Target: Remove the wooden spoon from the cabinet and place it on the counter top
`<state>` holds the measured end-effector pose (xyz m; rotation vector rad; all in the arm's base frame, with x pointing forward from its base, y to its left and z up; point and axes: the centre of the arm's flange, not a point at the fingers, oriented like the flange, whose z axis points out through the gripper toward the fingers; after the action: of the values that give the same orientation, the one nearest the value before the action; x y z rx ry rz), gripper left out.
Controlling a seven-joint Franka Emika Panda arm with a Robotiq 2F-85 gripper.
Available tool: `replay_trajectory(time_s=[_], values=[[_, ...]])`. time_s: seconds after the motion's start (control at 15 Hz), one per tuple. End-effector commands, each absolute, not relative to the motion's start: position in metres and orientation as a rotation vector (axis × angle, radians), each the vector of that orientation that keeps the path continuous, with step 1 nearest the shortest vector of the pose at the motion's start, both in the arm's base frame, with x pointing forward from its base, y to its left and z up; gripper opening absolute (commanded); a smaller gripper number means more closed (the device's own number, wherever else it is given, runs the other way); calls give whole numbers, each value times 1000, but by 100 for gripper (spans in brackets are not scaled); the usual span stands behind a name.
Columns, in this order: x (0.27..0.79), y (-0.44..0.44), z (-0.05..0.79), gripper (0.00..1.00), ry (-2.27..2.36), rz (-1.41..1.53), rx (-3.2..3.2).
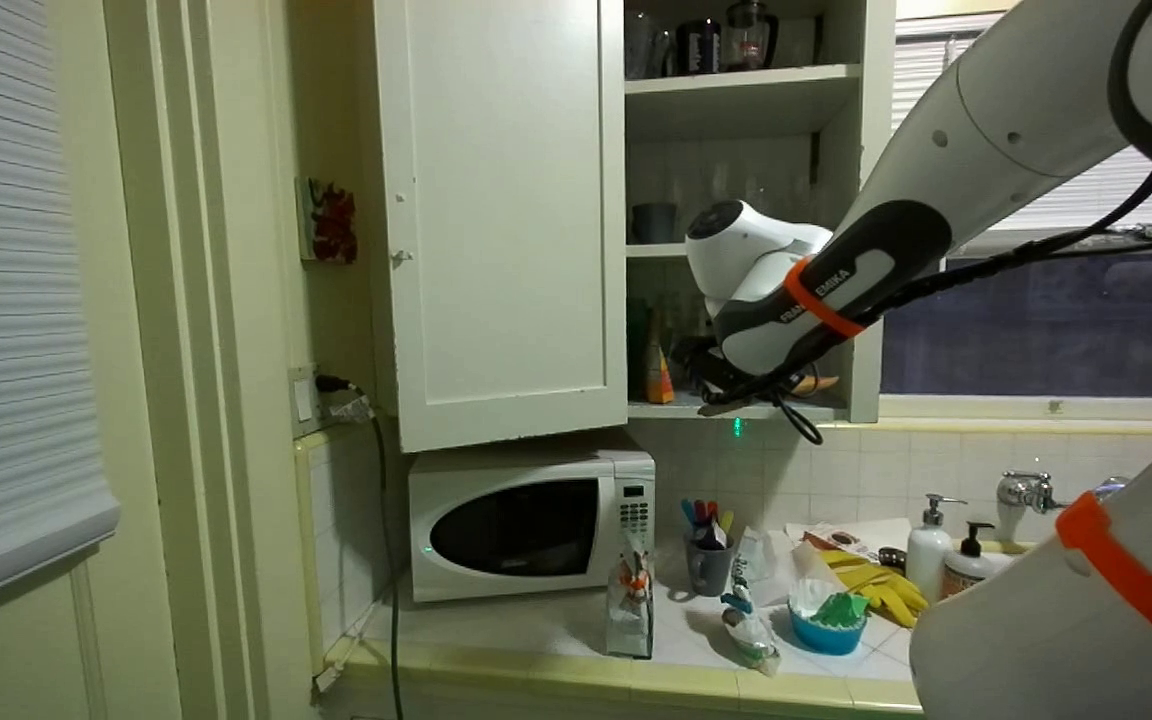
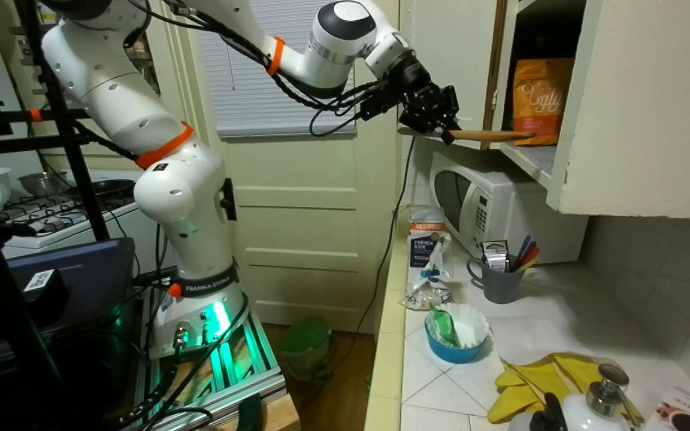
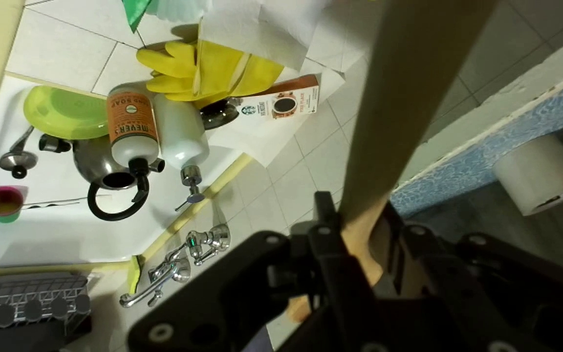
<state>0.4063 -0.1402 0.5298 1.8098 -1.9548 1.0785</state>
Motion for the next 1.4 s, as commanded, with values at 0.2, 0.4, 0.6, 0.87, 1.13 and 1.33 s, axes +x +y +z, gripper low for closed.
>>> replay_trajectory(time_s=[0.2, 0.4, 0.6, 0.87, 1.13, 1.33], values=[[390, -123, 516, 6, -1942, 1040, 1878], [369, -111, 496, 6, -1809, 959, 2014], [354, -103, 470, 6, -1691, 869, 2102], [345, -113, 426, 6, -1573, 747, 2212], [360, -127, 405, 6, -1451, 755, 2413], [375, -137, 394, 6, -1286, 782, 2572]])
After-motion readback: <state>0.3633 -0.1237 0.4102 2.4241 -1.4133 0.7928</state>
